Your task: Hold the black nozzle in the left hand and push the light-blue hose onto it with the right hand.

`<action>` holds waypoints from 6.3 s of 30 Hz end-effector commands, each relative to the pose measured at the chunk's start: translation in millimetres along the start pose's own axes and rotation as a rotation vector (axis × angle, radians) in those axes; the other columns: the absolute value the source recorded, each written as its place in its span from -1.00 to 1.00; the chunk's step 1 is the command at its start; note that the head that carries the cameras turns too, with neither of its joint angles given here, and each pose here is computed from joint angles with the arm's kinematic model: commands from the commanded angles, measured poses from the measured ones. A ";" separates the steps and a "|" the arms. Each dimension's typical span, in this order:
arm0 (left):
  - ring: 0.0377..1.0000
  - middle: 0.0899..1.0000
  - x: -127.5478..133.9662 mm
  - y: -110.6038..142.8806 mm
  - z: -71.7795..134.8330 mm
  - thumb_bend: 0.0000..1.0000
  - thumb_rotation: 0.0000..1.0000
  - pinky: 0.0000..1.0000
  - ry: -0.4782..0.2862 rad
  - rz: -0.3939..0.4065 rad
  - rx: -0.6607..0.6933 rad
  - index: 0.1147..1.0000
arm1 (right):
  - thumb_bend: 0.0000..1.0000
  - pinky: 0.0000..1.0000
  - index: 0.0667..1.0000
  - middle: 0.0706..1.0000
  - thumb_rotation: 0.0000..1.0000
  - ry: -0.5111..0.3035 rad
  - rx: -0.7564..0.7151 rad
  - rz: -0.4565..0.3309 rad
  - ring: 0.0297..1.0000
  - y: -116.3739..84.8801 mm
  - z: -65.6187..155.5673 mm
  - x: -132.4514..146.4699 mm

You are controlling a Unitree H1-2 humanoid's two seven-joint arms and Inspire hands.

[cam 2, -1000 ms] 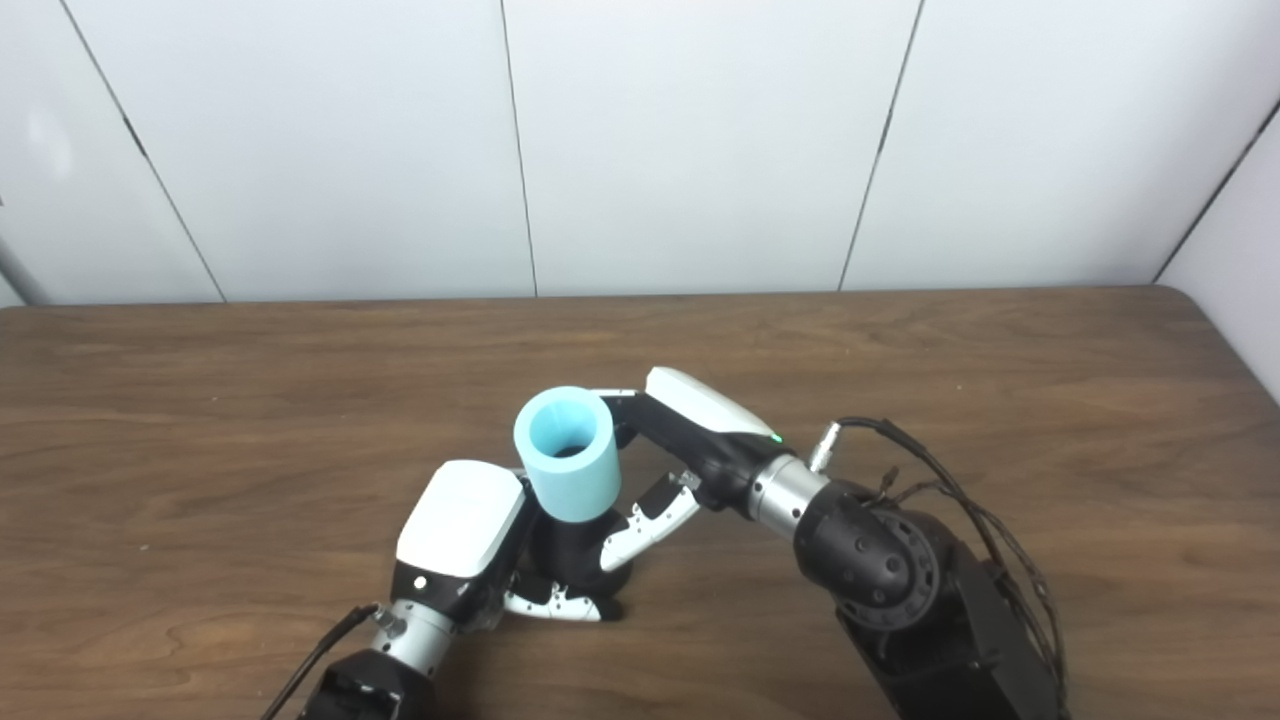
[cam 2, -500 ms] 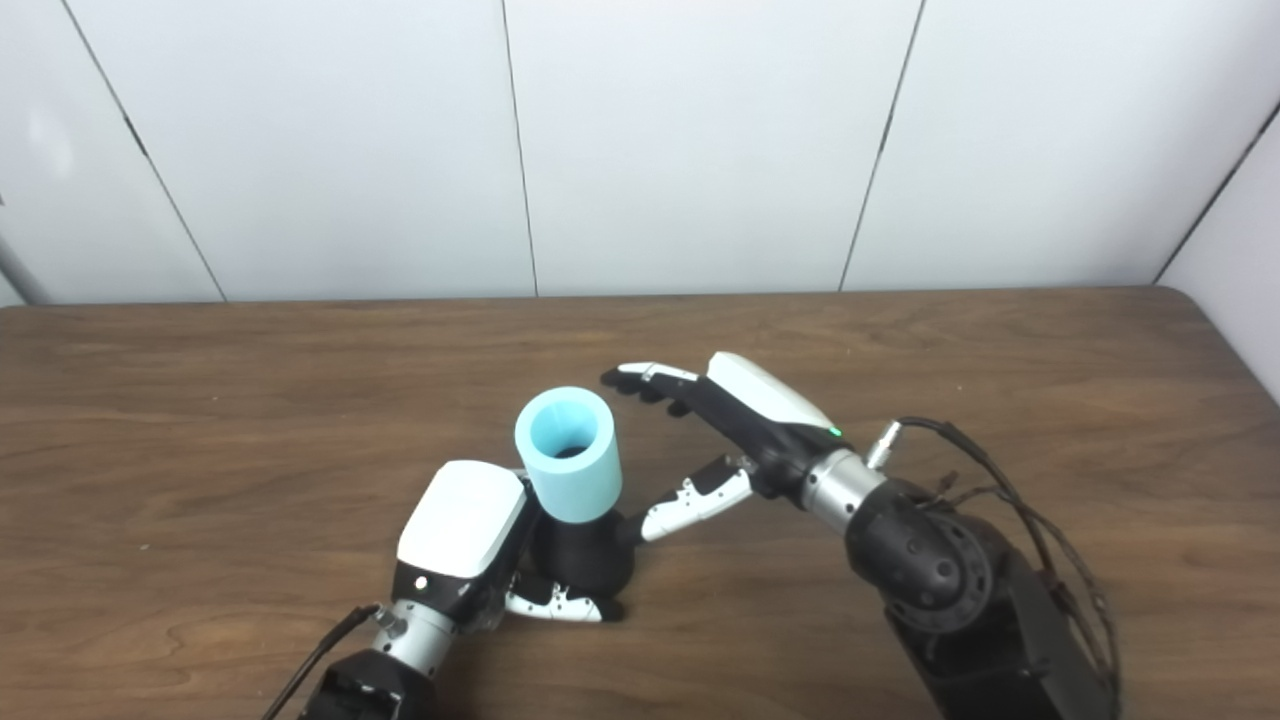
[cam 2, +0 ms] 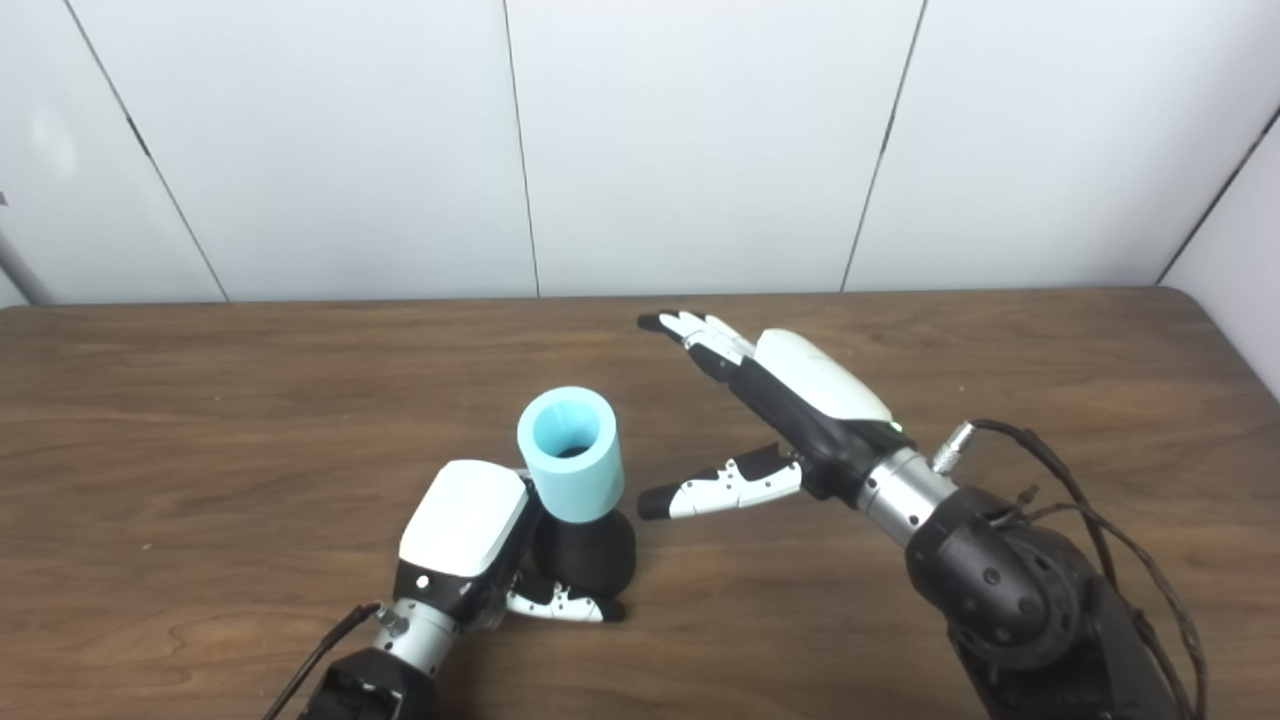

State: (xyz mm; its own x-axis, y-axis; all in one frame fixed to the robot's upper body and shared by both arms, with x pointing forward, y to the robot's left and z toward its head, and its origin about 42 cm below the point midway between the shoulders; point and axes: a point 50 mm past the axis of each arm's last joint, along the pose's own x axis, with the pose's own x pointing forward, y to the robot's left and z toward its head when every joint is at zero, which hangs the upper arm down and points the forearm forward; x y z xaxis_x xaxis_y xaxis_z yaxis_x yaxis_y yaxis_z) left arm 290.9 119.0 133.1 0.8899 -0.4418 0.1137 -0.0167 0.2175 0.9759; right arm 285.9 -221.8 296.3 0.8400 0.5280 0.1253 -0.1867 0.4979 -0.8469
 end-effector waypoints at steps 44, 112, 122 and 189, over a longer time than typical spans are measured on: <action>-0.11 -0.17 -10.2 -28.4 8.2 0.05 -1.00 -0.26 -0.034 -0.174 -0.022 -0.12 | 0.30 1.00 0.83 0.95 1.00 -0.268 -0.388 0.082 1.00 16.2 58.8 -9.5; -0.26 -0.31 -15.0 -20.7 11.9 0.03 -1.00 -0.39 -0.037 -0.181 -0.023 -0.08 | 0.26 0.70 0.73 0.81 1.00 -0.127 -0.262 0.229 0.87 55.9 -13.0 -16.6; -0.23 -0.28 -14.0 -20.1 12.8 0.04 -1.00 -0.36 -0.037 -0.173 -0.030 -0.08 | 0.27 0.73 0.75 0.83 1.00 -0.121 -0.249 0.307 0.88 65.6 -10.9 -21.1; 0.13 -0.12 -12.0 -15.3 8.4 0.04 -1.00 0.01 -0.024 -0.187 -0.027 -0.13 | 0.10 0.71 0.92 0.92 1.00 -0.137 -0.148 -0.105 0.94 10.5 23.9 -10.6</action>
State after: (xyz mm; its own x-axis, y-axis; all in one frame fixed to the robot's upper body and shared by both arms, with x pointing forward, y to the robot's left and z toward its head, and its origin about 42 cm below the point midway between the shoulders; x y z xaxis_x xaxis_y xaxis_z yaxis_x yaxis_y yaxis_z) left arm 289.5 113.8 139.3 0.8839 -0.4628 0.0666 0.0348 0.2071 0.9777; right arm 264.4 -205.1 288.0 0.7840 0.5797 0.2221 -0.0683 0.4361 -0.8973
